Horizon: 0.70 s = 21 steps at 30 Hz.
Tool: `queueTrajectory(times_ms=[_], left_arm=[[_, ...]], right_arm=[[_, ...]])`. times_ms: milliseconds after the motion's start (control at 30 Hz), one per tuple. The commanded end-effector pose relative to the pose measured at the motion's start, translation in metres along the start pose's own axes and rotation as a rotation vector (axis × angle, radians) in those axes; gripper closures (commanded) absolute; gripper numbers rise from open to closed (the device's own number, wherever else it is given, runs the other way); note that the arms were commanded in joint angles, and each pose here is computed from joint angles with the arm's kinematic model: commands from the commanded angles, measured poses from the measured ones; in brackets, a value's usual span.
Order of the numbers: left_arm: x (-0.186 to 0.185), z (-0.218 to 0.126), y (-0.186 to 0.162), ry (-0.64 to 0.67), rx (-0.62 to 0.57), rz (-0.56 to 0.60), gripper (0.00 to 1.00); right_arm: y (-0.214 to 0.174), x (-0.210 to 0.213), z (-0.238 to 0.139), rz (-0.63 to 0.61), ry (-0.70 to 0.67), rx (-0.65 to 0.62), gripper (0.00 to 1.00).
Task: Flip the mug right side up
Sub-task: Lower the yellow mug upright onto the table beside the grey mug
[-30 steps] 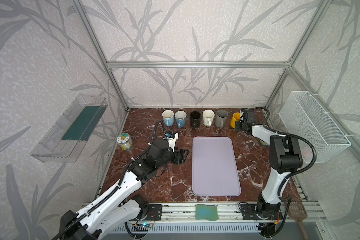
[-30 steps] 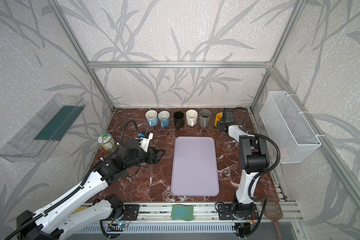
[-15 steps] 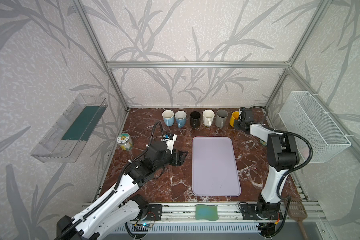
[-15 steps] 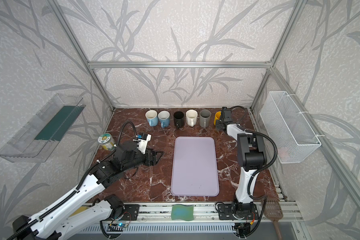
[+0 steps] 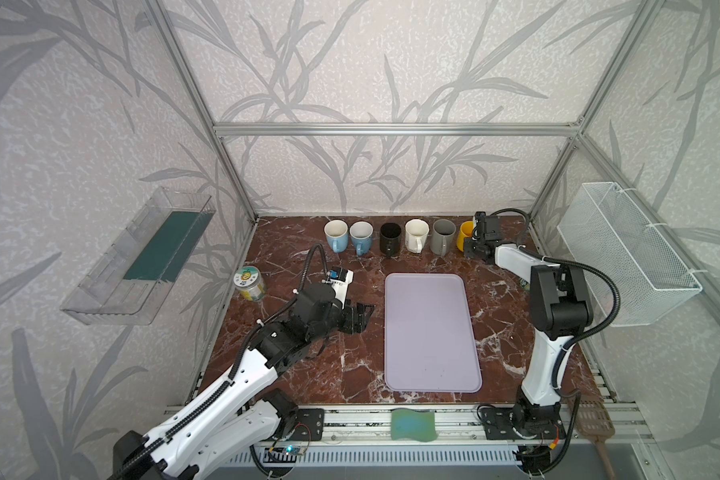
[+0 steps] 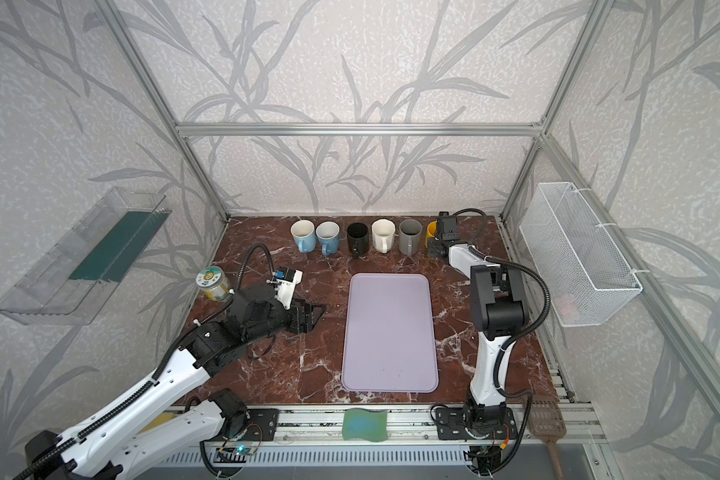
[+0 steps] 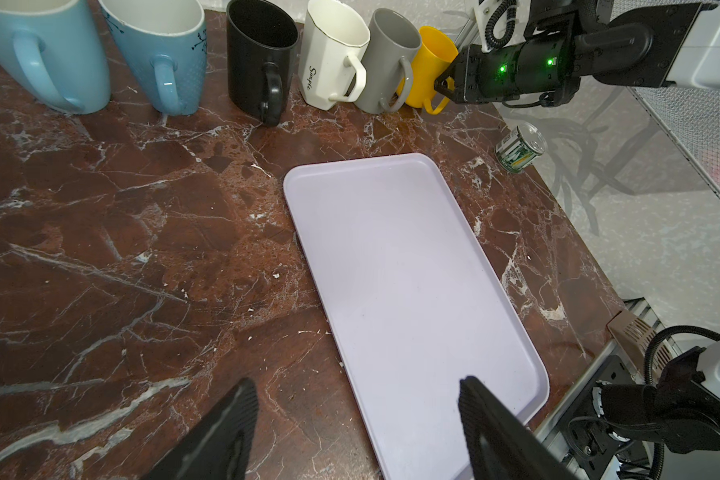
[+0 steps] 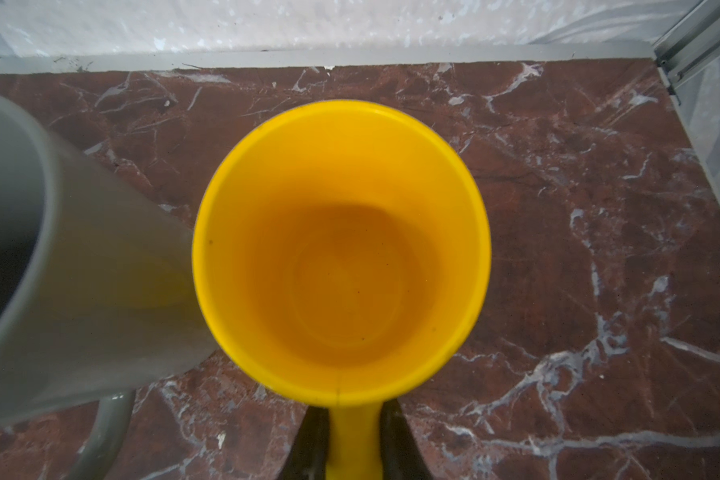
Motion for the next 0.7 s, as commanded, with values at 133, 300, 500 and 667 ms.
queueTrajectory(times_ms=[133,300,500,667], left_arm=[[-0.0018,-0.0007,0.0016,-0.001,0.004,0.015,0.22],[-0.0025,-0.0004,0.0017,-0.003,0.010,0.018,0.22],[-0.0028,-0.0004,0.0015,-0.004,0.013,0.020,0.21],[-0.0032,-0.0003,0.0008,-0.008,0.017,0.023,0.21]], right_arm=[[0.0251,0.0050,-0.0068,-0.001,0.007,-0.063,0.97],[0.0277,0.0057,-0.0079,0.001,0.009,-0.065,0.94],[0.0288,0.0068,-0.0092,-0.003,0.017,-0.061,0.79],[0.0294,0.0078,-0.0100,-0.002,0.026,-0.056,0.64]])
Point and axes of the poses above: each gripper's point midway between its finger pads, its own z axis out along the fingers, its own x axis along the line the jaws close on, y = z × x, the point moved 7 cm from there along -z, back along the fingers, and after that the axes turned 9 degrees about z, right-handed, at the moved point
